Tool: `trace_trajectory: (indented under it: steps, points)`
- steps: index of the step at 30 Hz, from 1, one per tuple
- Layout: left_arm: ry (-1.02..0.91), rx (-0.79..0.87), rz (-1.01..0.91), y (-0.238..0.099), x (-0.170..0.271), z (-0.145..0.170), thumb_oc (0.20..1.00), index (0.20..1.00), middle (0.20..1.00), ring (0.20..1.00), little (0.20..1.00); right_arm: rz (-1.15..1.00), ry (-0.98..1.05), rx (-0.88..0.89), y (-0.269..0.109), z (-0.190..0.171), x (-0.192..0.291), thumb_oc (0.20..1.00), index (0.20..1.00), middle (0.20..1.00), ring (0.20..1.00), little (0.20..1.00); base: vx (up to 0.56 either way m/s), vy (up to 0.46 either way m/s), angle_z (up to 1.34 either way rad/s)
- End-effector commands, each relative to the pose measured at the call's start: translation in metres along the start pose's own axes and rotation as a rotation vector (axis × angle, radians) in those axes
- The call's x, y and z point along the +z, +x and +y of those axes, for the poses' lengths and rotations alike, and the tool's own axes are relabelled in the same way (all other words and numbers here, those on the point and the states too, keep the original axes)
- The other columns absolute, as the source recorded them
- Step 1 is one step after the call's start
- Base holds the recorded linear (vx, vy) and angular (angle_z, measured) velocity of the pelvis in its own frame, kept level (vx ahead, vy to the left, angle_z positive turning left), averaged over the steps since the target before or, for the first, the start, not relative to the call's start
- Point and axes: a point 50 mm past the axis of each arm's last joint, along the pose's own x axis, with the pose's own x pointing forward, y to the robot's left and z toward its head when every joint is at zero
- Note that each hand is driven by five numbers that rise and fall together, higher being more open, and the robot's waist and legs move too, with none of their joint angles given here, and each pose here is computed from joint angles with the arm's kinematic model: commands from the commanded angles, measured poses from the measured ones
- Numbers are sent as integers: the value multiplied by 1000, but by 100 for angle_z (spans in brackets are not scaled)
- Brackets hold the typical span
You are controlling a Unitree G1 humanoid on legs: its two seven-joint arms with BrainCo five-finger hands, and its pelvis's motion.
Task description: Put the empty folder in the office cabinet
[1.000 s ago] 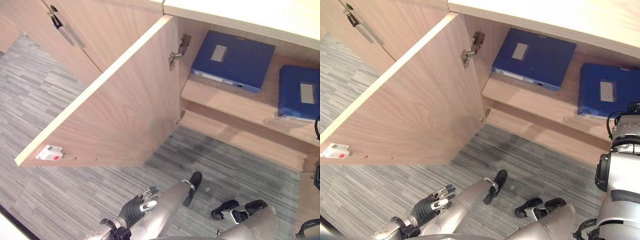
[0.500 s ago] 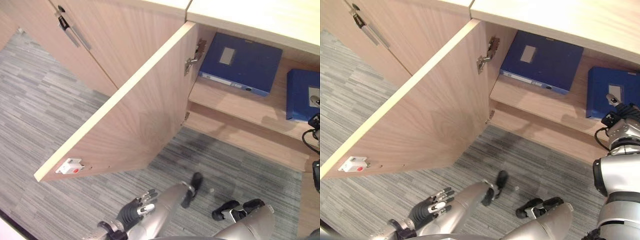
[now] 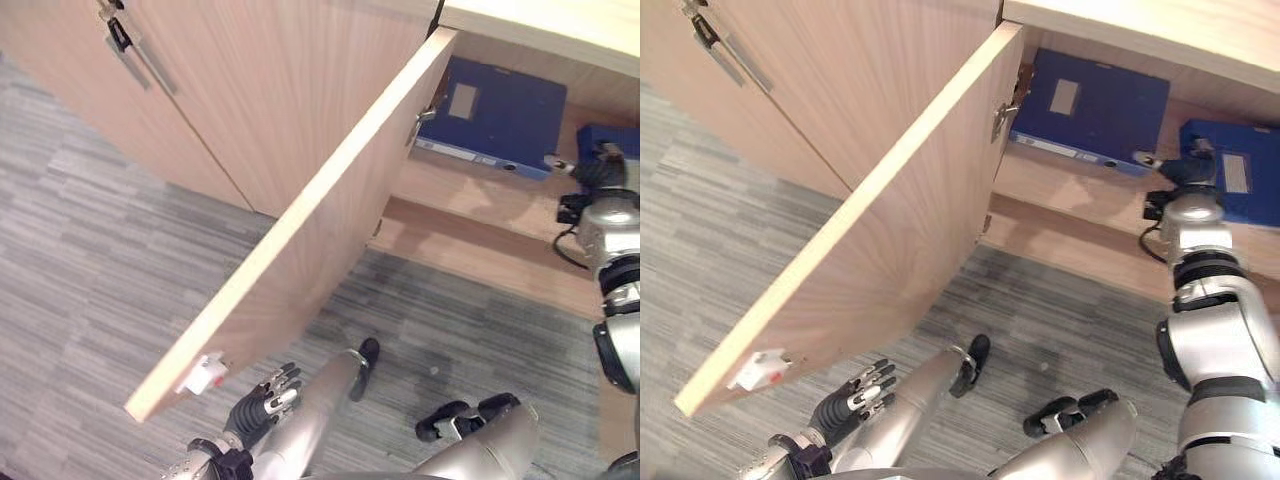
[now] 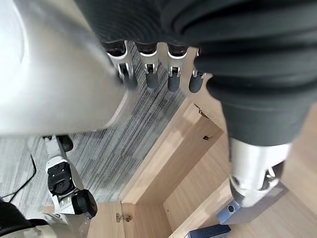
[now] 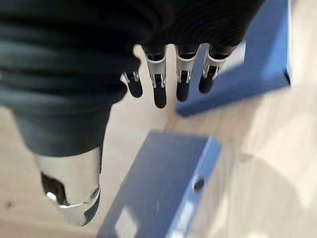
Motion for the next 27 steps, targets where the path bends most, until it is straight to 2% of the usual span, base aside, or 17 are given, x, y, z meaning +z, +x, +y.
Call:
trace_trajectory:
  steps: [1, 15, 18, 21, 27]
  points:
    - [-57, 38, -58, -14, 0, -3, 1000, 1000, 1000, 1000, 1000, -111, -33, 5, -4, 12, 13, 1000, 1000, 1000, 1000, 1000, 21, -53, -22]
    - [-65, 251, 88, -13, -40, 42, 1000, 1000, 1000, 1000, 1000, 32, 2, 287, -43, 107, -36, 1000, 1000, 1000, 1000, 1000, 6, -55, -27]
    - [28, 310, 160, -19, -51, 58, 1000, 1000, 1000, 1000, 1000, 63, 13, 344, -54, 129, -42, 1000, 1000, 1000, 1000, 1000, -19, -102, -27]
    - [162, 412, 327, -32, -77, 85, 1000, 1000, 1000, 1000, 1000, 123, 5, 434, -75, 157, -57, 1000, 1000, 1000, 1000, 1000, -41, -196, -43]
    - [156, 537, 454, -45, -107, 102, 1000, 1000, 1000, 1000, 1000, 177, -5, 503, -94, 178, -71, 1000, 1000, 1000, 1000, 1000, -33, -117, -40]
